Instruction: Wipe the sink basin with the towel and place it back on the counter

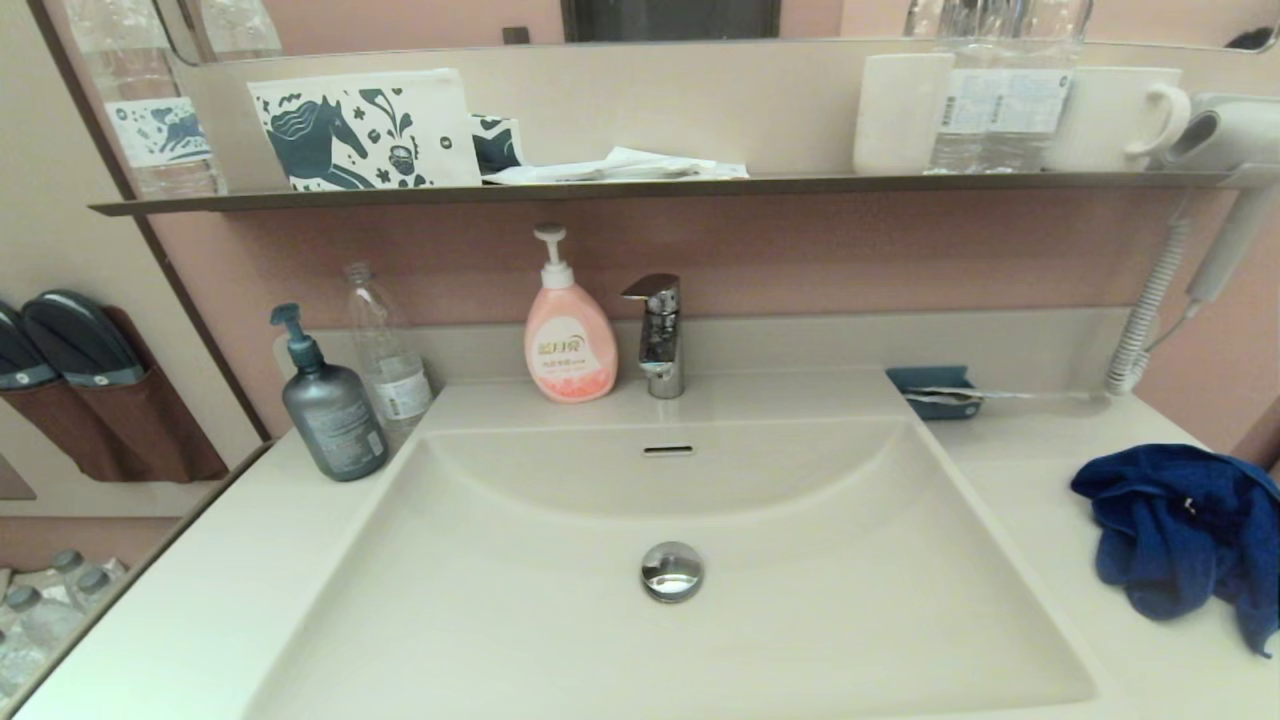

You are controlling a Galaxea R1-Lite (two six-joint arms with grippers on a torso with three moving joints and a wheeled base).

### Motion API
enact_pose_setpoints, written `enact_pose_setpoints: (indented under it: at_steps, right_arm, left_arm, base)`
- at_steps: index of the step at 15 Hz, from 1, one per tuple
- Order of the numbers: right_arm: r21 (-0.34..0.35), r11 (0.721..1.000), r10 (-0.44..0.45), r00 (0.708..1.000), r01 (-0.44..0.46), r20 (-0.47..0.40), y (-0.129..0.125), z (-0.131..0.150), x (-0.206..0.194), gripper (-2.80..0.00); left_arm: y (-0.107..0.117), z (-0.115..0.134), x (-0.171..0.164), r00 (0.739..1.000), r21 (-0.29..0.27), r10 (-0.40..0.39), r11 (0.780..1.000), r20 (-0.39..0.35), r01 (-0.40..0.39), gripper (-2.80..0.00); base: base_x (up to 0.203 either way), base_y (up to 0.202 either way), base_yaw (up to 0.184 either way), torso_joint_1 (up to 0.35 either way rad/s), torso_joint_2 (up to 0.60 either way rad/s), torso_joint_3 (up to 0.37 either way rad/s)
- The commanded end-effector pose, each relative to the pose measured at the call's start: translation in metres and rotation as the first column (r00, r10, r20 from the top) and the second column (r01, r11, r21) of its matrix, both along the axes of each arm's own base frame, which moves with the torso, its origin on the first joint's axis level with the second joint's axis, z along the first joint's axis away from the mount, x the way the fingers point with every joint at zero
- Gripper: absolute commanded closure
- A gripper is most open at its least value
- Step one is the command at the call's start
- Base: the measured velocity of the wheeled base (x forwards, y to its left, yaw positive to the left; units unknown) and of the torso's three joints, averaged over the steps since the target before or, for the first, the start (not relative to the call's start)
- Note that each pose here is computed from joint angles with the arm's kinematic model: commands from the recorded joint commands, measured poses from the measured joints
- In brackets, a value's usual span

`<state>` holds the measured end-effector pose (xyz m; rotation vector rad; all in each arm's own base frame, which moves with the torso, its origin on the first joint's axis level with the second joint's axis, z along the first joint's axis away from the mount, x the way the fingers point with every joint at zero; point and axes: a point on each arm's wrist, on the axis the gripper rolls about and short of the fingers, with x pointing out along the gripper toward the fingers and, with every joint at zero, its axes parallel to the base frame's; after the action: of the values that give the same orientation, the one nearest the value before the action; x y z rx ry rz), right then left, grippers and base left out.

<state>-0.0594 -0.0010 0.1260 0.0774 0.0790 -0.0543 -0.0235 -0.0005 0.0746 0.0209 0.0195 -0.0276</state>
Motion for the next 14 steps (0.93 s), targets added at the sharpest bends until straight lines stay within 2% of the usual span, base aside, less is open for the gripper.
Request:
enact_pose_setpoints:
  at_steps: [1, 3, 7, 14]
  right_arm:
    - [0.003, 1.000, 0.012, 0.998, -0.013, 0.058, 0.000, -0.022, 0.020, 0.00]
    - [-0.011, 1.000, 0.023, 0.997, -0.022, 0.076, 0.000, -0.034, 0.028, 0.00]
    - [-0.103, 0.994, 0.056, 0.996, -0.048, 0.070, 0.001, -0.051, 0.036, 0.00]
    - [-0.101, 0.994, 0.057, 0.995, -0.050, 0.075, 0.001, -0.050, 0.036, 0.00]
  left_arm:
    - [0.000, 0.000, 0.000, 1.000, 0.000, 0.000, 1.000, 0.000, 0.000, 0.00]
    - [0.000, 0.000, 0.000, 1.000, 0.000, 0.000, 1.000, -0.002, 0.000, 0.00]
    - [0.000, 0.000, 0.000, 1.000, -0.001, 0.000, 1.000, -0.001, 0.000, 0.00]
    - [0.000, 0.000, 0.000, 1.000, 0.000, 0.000, 1.000, -0.002, 0.000, 0.00]
  base:
    - [0.000, 0.000, 0.000, 0.000, 0.00, 0.000]
    - [0.000, 0.000, 0.000, 0.000, 0.00, 0.000]
    - [0.000, 0.000, 0.000, 0.000, 0.00, 0.000]
    - [0.000, 0.000, 0.000, 0.000, 0.00, 0.000]
